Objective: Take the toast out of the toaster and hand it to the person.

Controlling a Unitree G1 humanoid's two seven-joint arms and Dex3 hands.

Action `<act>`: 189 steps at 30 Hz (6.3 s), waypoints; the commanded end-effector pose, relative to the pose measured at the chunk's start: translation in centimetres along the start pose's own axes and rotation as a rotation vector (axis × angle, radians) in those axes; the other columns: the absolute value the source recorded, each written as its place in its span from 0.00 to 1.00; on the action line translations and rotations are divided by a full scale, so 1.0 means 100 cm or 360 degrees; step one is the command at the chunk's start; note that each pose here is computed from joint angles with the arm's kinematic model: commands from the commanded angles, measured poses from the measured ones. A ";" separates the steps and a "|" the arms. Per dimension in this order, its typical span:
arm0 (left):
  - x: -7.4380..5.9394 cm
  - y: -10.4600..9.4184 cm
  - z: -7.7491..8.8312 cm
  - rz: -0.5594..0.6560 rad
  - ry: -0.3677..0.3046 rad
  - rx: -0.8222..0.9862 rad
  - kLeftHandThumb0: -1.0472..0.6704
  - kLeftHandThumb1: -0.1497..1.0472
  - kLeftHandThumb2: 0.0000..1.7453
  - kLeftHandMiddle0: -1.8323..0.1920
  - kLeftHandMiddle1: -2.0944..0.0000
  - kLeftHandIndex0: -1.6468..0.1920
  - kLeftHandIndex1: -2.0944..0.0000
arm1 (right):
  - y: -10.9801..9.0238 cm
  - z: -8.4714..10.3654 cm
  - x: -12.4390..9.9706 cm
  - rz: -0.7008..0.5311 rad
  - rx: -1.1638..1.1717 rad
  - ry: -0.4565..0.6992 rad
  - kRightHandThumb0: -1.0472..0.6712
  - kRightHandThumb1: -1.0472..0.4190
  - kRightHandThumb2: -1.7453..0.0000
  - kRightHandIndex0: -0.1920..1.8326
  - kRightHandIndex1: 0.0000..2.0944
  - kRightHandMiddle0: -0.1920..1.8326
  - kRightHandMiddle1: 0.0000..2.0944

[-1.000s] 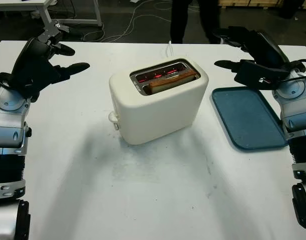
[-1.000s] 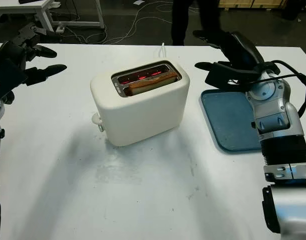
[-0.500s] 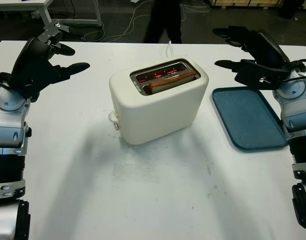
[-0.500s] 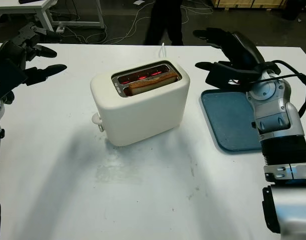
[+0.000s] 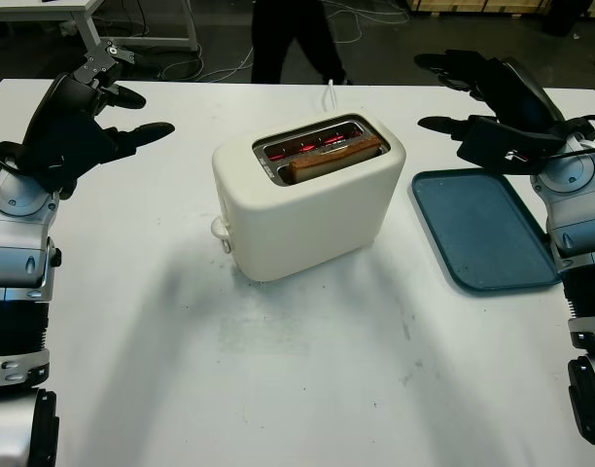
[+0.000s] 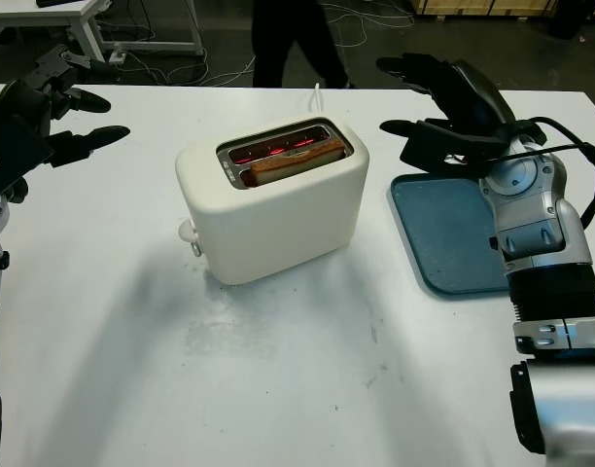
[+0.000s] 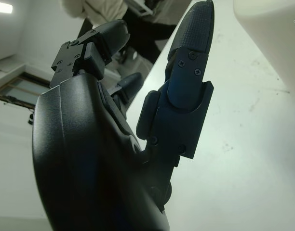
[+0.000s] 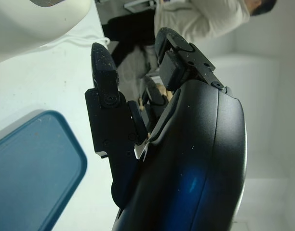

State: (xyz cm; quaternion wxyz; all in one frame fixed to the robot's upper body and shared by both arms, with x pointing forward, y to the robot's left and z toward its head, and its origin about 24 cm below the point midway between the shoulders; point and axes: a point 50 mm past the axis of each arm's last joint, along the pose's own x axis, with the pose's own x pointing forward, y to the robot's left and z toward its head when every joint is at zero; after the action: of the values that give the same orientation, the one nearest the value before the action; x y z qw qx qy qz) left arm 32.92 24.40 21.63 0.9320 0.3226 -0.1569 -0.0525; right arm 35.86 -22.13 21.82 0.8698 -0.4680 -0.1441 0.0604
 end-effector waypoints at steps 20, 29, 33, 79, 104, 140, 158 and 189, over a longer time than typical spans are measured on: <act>0.000 -0.002 0.000 -0.0013 -0.0011 0.0016 0.16 0.88 0.00 0.91 0.41 0.87 0.49 | 0.002 0.000 -0.003 0.0012 0.0026 0.0002 0.42 0.09 0.93 0.32 0.00 0.31 0.00; 0.000 -0.001 0.000 -0.0003 -0.0012 -0.0018 0.16 0.88 0.00 0.91 0.40 0.87 0.49 | 0.002 0.001 -0.001 0.0018 0.0023 -0.0007 0.39 0.09 0.92 0.32 0.00 0.31 0.00; 0.000 -0.001 0.000 -0.0005 -0.0015 -0.0007 0.15 0.88 0.00 0.91 0.40 0.87 0.49 | 0.003 0.001 -0.002 0.0013 0.0026 -0.0004 0.40 0.09 0.93 0.32 0.00 0.31 0.00; -0.001 -0.002 -0.002 0.0005 -0.0008 -0.0033 0.16 0.88 0.00 0.91 0.41 0.88 0.49 | 0.002 0.000 -0.004 0.0020 0.0007 0.0009 0.42 0.09 0.92 0.32 0.00 0.31 0.00; -0.004 -0.001 -0.004 0.0003 0.0013 -0.0022 0.18 0.87 0.00 0.91 0.42 0.88 0.49 | 0.006 -0.002 -0.003 0.0074 0.0024 0.0024 0.42 0.09 0.91 0.31 0.00 0.29 0.00; -0.002 -0.003 -0.003 -0.0009 0.0012 -0.0024 0.18 0.88 0.00 0.91 0.43 0.88 0.50 | 0.013 -0.003 -0.003 0.0087 0.0040 0.0023 0.44 0.09 0.92 0.30 0.00 0.30 0.00; 0.006 -0.012 0.001 -0.0063 -0.0084 -0.0049 0.15 0.89 0.01 0.91 0.40 0.88 0.49 | 0.015 -0.002 -0.003 0.0096 0.0007 0.0011 0.46 0.09 0.93 0.31 0.00 0.31 0.00; 0.014 -0.023 0.004 -0.0113 -0.0121 -0.0117 0.12 0.88 0.00 0.91 0.40 0.90 0.45 | 0.019 -0.006 -0.002 0.0117 0.0131 0.0063 0.46 0.09 0.92 0.29 0.00 0.29 0.00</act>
State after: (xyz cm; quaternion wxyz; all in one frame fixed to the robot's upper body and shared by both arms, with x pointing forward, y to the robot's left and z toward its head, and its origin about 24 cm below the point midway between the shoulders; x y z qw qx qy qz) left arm 34.01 22.32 20.51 0.9341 0.2982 -0.1704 -0.0977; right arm 36.03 -21.60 19.84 0.8820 -0.4506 -0.1057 0.0882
